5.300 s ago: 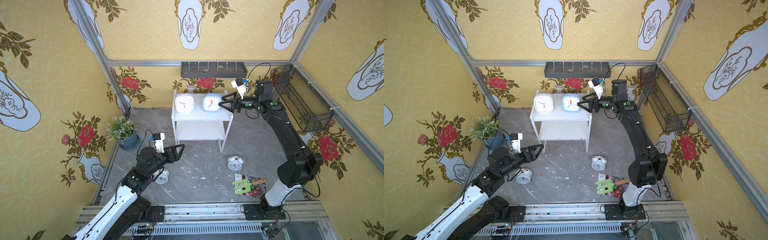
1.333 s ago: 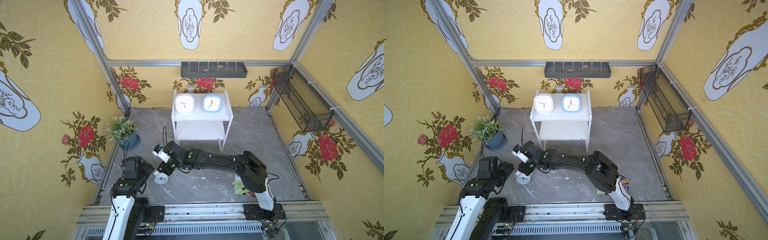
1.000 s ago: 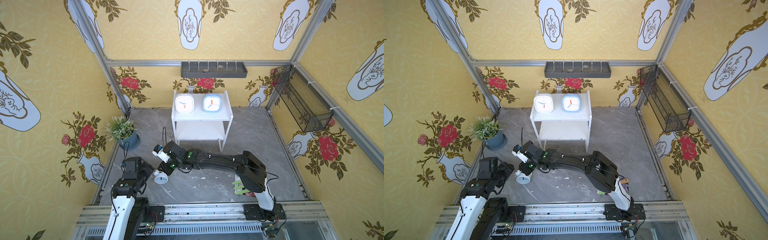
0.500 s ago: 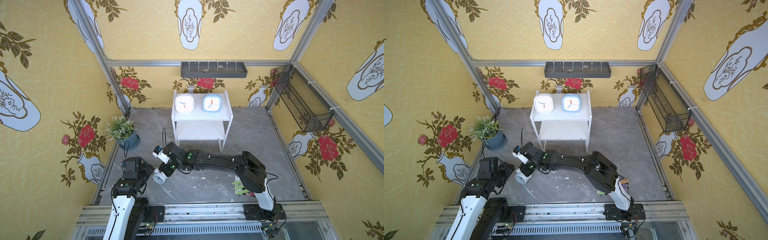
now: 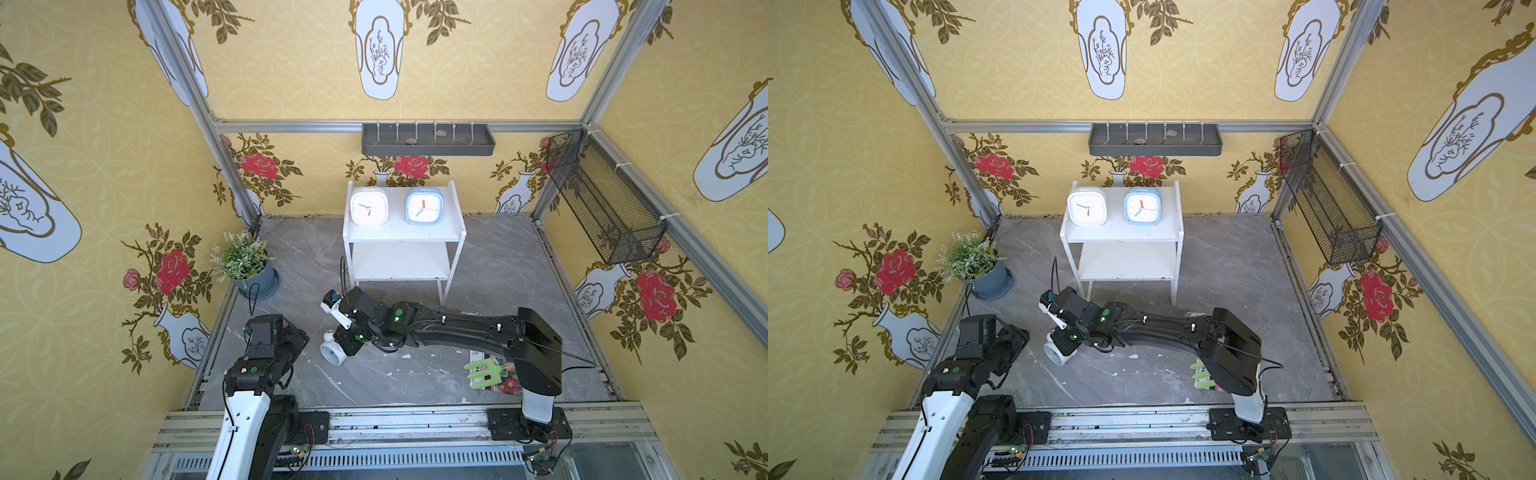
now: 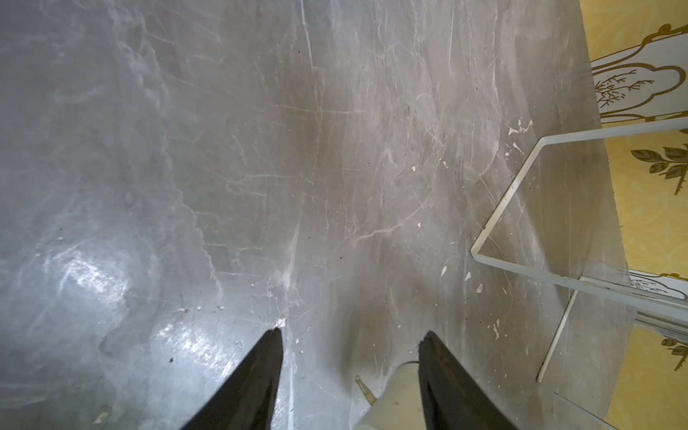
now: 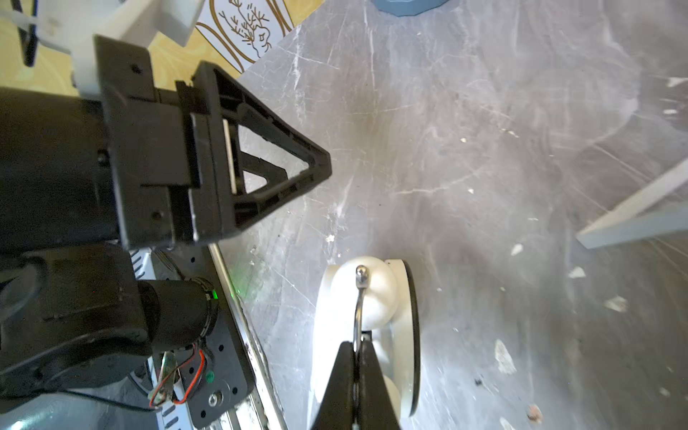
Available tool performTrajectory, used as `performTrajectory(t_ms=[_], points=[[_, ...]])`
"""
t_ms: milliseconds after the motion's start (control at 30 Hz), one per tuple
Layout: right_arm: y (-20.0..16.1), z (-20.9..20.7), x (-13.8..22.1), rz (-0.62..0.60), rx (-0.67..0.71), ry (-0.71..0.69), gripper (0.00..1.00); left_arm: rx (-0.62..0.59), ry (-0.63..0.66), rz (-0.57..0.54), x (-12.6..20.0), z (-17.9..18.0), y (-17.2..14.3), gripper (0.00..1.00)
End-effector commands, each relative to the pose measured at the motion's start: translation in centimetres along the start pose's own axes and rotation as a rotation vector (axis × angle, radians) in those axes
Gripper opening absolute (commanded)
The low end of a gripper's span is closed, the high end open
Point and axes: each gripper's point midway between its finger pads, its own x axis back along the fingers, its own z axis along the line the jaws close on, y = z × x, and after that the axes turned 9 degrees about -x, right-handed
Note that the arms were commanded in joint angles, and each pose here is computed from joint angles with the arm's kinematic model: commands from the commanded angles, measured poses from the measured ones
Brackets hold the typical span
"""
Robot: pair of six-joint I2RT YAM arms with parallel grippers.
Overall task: Place the alarm clocks on the shelf by style
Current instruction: Pick up the alarm from the center of the board.
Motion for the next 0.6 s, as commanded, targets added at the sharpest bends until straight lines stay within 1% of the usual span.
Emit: performTrajectory(t_ms=[0,133,300,500,567], points=[[-1.0,-2.2,1.5,-0.006,-0.059,-0.119,0.05,-0.025,-0.05,-0.031,0.1,-1.1,0.7,0.63],[-3.3,-4.2,2.4,0.037,-0.124,-0.196,0.05,-0.044,-0.077,-0.026,0.0,-1.8,0.9,0.64],[-5.2,-7.5,2.3,0.08,-0.212,-0.34,0.05,-0.077,-0.118,0.006,-0.1,-2.8,0.6,0.64],[-4.8,-8.5,2.6,0.069,-0.246,-0.385,0.08,-0.095,-0.175,0.033,-0.1,-3.9,0.1,0.63],[-4.7,-8.8,2.8,0.069,-0.257,-0.4,0.07,-0.109,-0.191,0.046,-0.2,-4.4,-0.4,0.63]])
